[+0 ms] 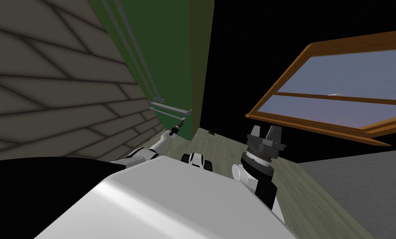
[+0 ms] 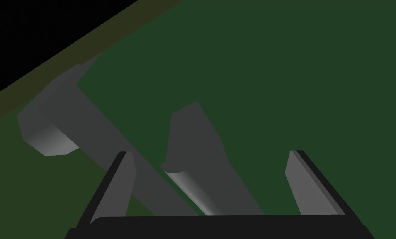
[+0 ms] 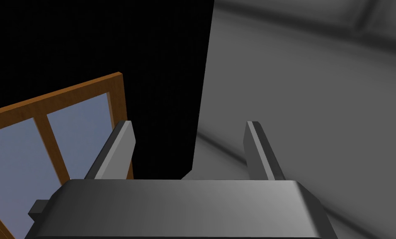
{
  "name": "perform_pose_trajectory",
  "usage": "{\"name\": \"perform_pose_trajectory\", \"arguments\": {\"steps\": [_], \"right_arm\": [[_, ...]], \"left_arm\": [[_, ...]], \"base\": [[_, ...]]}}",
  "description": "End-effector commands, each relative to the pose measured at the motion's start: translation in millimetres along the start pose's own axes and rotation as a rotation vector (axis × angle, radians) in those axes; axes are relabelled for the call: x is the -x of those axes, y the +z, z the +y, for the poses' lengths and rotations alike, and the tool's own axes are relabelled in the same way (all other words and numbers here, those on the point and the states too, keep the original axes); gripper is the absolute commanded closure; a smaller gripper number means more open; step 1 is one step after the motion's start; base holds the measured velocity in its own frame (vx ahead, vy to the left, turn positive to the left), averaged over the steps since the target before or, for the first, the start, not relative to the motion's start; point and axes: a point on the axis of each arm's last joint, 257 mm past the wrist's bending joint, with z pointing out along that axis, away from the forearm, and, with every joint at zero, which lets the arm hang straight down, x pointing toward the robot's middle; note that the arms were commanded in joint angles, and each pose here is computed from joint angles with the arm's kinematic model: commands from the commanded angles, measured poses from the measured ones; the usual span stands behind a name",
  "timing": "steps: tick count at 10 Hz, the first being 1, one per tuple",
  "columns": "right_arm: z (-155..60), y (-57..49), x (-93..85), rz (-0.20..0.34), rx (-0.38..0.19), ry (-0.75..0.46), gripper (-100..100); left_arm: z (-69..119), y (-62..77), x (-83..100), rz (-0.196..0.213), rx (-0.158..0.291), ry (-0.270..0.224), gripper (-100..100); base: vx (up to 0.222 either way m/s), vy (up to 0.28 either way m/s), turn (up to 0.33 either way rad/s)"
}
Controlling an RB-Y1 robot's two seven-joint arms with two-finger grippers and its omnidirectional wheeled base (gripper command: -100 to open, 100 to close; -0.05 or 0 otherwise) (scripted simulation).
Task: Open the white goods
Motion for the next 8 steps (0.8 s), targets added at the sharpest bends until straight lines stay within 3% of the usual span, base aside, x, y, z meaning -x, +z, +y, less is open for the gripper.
{"name": "perform_pose_trajectory", "arguments": {"steps": [1,6,7,8], "right_arm": [[0,0.0,0.0,0.0,0.0,0.0,0],[0,0.1,0.0,0.0,0.0,0.0,0],[0,0.0,0.0,0.0,0.0,0.0,0],[0,0.0,0.0,0.0,0.0,0.0,0]], "left_arm": [[-1.4,0.2,1.0,0.003,-0.002,0.001,100],[-4.1,0.5,2.7,0.009,-0.005,0.002,100],[-5.3,6.0,9.7,0.002,0.007,0.006,-100],[-5.6,7.3,11.4,0.0,0.01,0.007,-100]], "base": [[-0.092,0.01,0.015],[-0.161,0.02,0.021],[0.071,-0.002,-0.088],[0.133,-0.018,-0.074]]}}
